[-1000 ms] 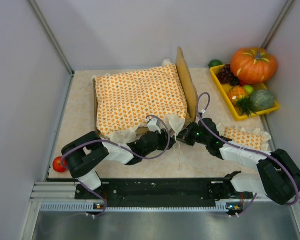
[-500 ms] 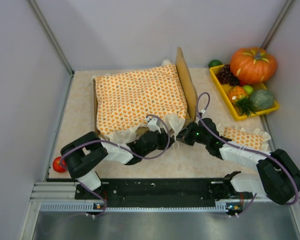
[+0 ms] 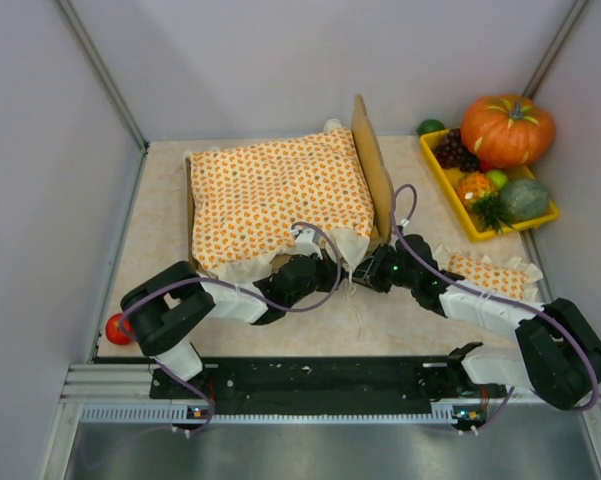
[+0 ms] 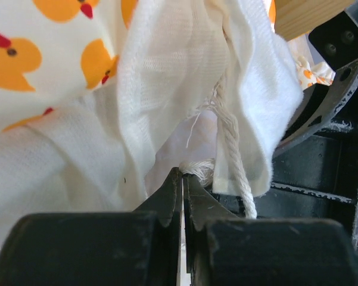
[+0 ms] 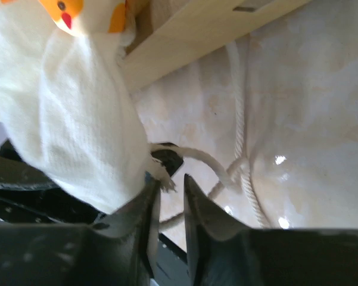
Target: Set up the pet bed
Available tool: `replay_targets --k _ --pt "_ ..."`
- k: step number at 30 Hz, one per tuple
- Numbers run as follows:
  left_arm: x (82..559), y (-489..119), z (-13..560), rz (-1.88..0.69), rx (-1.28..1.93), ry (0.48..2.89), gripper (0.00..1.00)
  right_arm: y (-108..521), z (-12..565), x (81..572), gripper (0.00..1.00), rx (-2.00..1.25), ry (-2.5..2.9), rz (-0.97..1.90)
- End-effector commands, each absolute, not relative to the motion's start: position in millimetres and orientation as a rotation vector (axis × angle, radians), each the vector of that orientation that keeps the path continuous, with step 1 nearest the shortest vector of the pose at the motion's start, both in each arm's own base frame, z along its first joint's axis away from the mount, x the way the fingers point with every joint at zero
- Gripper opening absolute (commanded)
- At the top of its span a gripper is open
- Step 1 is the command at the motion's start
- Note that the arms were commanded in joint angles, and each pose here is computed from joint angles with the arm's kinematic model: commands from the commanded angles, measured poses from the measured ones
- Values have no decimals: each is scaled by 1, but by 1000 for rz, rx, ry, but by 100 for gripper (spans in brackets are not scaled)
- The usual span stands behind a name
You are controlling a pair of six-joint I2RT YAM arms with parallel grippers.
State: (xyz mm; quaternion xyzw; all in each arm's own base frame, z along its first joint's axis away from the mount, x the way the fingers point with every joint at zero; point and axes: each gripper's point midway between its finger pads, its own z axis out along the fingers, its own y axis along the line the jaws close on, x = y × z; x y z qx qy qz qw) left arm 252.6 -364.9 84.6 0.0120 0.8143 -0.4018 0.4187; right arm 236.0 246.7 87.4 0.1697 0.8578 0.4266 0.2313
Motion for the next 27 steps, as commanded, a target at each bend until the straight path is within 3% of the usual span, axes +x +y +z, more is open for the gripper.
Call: replay_targets --k 1,3,9,15,27 --pt "266 -374 127 -1084 -4 1912 0 243 95 228 29 354 2420 1084" --pt "264 -369 116 -1060 -16 1952 0 234 103 232 36 352 2387 1019" --pt "257 -360 94 -1004 -32 2047 0 202 124 235 44 294 2274 854" --pt "245 -356 81 -972 -38 2169 0 184 101 217 44 275 2330 764" --pt "229 -332 72 -899 -107 2261 0 194 77 180 39 -80 2417 619"
